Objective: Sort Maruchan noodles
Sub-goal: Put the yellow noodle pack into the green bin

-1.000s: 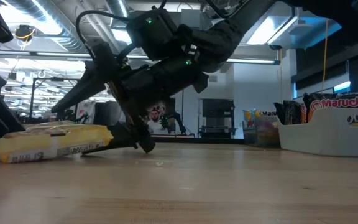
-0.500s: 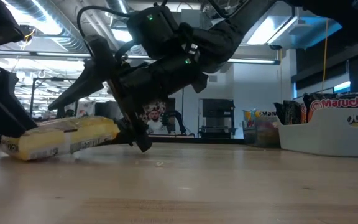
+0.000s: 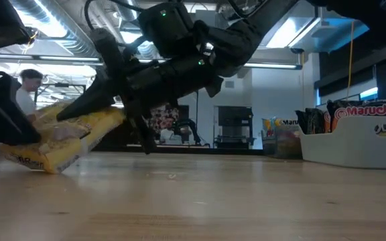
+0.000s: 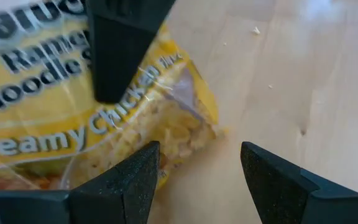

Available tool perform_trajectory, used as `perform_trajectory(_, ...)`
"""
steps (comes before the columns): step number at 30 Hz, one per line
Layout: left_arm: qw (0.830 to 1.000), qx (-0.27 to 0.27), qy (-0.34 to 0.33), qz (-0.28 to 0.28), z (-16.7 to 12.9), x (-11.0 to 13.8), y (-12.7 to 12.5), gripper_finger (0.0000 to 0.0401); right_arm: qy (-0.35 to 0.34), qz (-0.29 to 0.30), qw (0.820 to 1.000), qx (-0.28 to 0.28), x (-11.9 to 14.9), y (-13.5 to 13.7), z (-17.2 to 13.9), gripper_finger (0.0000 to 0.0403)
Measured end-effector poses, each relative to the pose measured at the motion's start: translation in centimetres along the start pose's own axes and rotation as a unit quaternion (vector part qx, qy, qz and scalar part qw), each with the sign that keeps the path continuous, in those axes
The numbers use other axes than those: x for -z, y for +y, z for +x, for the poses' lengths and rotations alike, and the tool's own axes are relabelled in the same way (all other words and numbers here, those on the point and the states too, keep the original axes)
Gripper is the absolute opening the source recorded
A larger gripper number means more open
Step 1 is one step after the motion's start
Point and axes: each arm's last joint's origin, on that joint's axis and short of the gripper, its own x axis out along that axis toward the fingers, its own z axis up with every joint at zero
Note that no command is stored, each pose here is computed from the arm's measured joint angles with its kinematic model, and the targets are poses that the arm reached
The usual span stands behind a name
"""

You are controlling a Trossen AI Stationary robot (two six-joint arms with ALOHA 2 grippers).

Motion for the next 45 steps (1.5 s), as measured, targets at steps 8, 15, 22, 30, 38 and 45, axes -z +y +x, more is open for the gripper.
perform_trajectory(8, 0.997, 0.071, 0.031, -0.027, -2.3, -1.5, -1.6, 0.0222, 0.009, -0.078, 0.997, -0.028, -0.2, 1.8, -0.7, 0.011)
perform_trajectory(15, 0.991, 0.131, 0.014, -0.034, -5.3, -3.0, -3.3, 0.0222, 0.027, -0.166, 0.986, 0.013, 0.0, 7.0, -3.7, 0.0106)
perform_trajectory(22, 0.989, 0.146, -0.004, -0.035, -6.3, -3.6, -4.0, 0.0222, 0.062, -0.216, 0.973, 0.057, 2.1, 12.6, -7.5, 0.0109)
perform_trajectory(30, 0.988, 0.148, 0.001, -0.041, -6.2, -3.7, -4.0, 0.0222, 0.09, -0.248, 0.96, 0.099, 7.1, 18.7, -12.1, 0.011)
perform_trajectory(38, 0.986, 0.157, -0.005, -0.053, -6.3, -3.9, -4.2, 0.0222, 0.134, -0.238, 0.957, 0.093, 12.7, 24.2, -18.7, 0.011)
perform_trajectory(45, 0.985, 0.157, -0.004, -0.064, -6.3, -3.9, -4.3, 0.0222, 0.208, -0.186, 0.944, 0.174, 17.6, 25.4, -25.6, 0.011)
